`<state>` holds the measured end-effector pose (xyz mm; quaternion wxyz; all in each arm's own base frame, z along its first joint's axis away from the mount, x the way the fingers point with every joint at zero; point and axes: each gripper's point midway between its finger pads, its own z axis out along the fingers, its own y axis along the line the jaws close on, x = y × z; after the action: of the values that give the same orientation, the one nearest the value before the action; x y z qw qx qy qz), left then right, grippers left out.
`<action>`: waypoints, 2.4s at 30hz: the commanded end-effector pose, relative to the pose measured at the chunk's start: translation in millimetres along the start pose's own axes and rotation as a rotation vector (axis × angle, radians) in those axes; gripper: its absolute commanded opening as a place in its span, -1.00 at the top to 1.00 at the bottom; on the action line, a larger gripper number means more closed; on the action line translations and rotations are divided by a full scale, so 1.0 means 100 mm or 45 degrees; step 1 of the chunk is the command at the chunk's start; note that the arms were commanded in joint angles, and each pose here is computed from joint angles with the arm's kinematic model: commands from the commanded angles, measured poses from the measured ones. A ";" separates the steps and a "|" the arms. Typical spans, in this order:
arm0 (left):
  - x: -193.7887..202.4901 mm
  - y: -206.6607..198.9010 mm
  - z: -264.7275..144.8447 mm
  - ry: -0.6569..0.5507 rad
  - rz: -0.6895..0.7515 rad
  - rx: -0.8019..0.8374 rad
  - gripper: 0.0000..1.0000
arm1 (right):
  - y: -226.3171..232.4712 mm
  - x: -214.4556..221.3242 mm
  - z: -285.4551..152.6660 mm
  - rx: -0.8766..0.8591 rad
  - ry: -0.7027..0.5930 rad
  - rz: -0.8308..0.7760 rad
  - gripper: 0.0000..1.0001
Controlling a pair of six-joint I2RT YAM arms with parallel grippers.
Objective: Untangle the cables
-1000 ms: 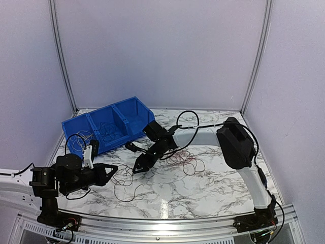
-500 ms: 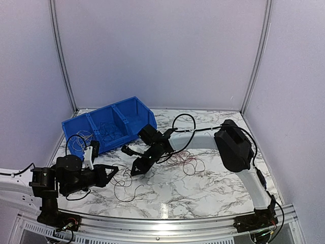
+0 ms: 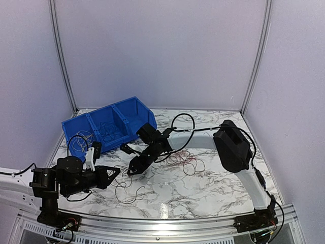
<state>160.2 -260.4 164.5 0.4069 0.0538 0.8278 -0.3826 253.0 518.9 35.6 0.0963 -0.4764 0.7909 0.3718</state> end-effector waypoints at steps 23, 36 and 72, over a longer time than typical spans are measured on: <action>-0.10 -0.07 -0.15 -0.065 0.010 0.019 1.00 | -0.51 0.05 -0.28 0.270 0.002 -0.020 1.00; -0.19 -0.08 -0.32 -0.060 0.264 0.014 -0.13 | -0.32 -0.23 -1.28 0.347 -0.234 -0.288 1.00; -0.10 0.62 1.13 0.273 0.503 -0.238 -0.27 | -0.03 0.08 -1.30 0.255 -0.212 -0.353 0.56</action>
<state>256.1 -284.4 105.9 0.4140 0.1877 0.8679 -0.2002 268.0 426.0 138.0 0.2717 -0.5512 0.7271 0.3060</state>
